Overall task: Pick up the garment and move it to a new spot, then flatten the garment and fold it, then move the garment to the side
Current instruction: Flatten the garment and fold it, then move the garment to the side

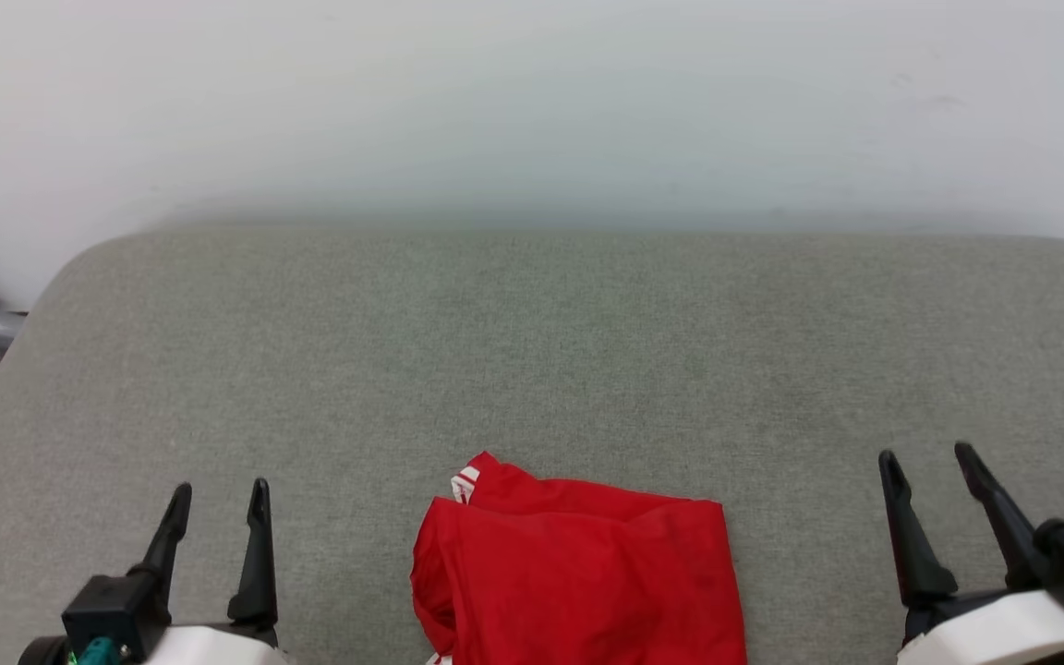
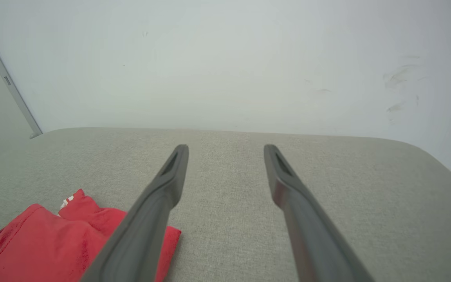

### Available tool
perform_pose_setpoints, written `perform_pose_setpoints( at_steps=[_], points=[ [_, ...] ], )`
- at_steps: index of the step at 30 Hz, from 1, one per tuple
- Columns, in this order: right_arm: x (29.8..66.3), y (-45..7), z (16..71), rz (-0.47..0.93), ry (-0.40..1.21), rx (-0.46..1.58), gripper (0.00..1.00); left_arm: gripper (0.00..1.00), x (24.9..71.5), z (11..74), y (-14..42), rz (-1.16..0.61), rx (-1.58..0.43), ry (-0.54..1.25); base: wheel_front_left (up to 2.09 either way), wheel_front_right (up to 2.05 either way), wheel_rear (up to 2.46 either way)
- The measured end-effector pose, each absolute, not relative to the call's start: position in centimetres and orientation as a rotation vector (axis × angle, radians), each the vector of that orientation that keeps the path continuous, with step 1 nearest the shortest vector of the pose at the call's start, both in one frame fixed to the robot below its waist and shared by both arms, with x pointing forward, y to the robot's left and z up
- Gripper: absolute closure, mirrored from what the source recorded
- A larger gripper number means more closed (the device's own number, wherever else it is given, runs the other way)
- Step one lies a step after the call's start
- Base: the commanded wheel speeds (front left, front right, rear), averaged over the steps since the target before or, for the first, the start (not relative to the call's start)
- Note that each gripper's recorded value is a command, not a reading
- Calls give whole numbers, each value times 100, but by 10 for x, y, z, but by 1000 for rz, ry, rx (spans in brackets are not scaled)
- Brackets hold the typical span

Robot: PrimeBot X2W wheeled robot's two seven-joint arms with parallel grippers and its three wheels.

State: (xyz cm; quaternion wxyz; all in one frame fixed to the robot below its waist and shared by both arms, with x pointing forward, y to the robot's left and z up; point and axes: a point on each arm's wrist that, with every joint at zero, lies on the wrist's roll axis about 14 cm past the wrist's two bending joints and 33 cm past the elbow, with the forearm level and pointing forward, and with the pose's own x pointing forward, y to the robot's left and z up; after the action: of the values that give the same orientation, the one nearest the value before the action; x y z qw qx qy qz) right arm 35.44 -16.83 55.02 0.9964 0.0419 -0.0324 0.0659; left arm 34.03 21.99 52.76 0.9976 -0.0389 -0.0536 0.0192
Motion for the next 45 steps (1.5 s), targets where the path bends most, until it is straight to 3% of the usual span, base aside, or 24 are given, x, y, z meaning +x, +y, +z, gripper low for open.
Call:
perform_pose_setpoints(
  at_steps=[10, 21, 25, 32, 38, 45],
  points=[
    [326, -180, 546, 83, -46, 54, 0, 0, 325, 521, 209, 23, -79, -97, 0, 0, 0],
    [325, -193, 544, 41, -20, 56, 0, 0, 328, 523, 209, 13, -82, -103, 0, 0, 0],
    [327, -205, 531, 11, 44, 158, 0, 0, 333, 526, 213, 22, -85, -114, 0, 0, 0],
    [334, -207, 471, 18, 357, 498, 0, 0, 343, 538, 216, 27, -99, -153, 0, 0, 0],
    [339, -147, 423, 225, 724, 643, 0, 0, 361, 540, 225, 46, -115, -166, 0, 0, 0],
    [342, -90, 387, 393, 972, 688, 0, 0, 374, 529, 236, 77, -121, -146, 0, 0, 0]
  ],
)
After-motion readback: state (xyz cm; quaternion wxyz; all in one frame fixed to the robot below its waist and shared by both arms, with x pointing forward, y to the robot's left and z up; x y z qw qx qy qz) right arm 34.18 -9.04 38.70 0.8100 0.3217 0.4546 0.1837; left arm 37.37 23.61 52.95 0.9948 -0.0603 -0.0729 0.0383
